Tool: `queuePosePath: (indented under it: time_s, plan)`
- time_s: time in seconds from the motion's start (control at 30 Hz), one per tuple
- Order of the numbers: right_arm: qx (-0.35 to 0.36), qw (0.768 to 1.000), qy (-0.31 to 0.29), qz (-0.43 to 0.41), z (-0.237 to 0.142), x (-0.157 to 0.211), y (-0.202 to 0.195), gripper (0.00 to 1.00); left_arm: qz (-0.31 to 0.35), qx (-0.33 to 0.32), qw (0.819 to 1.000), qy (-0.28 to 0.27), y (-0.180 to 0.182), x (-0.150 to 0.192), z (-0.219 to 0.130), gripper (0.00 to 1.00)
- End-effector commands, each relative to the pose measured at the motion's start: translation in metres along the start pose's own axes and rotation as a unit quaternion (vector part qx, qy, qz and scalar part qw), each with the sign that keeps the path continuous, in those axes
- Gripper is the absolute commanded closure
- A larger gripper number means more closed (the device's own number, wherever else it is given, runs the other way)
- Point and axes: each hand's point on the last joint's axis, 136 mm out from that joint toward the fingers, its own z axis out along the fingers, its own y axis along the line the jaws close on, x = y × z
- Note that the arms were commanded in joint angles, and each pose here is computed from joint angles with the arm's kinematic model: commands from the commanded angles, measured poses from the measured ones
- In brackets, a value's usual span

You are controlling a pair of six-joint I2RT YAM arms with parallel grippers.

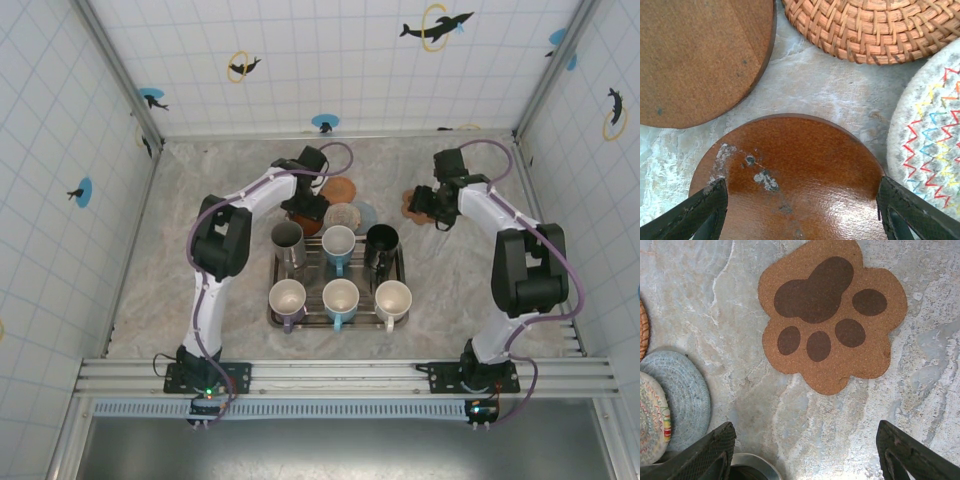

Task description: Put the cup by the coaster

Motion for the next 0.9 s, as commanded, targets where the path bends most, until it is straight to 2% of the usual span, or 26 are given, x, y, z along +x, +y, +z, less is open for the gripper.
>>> queuePosePath:
  time_s: [0.0, 0.57, 0.87]
  plan:
    - [-0.007, 1.0, -0.005, -0.005, 0.0, -0.008, 0.009, 0.24, 0.004, 0.01, 1.0, 0.018, -0.002, 0.005, 0.009, 0.21]
    - [-0.015, 1.0, 0.001, -0.005, 0.005, -0.006, 0.012, 0.23, 0.005, 0.028, 0.999, 0.026, -0.009, 0.01, 0.008, 0.21]
    - [-0.014, 1.0, 0.003, -0.006, 0.006, -0.004, 0.012, 0.22, 0.007, 0.004, 0.998, 0.068, -0.001, 0.03, 0.022, 0.21]
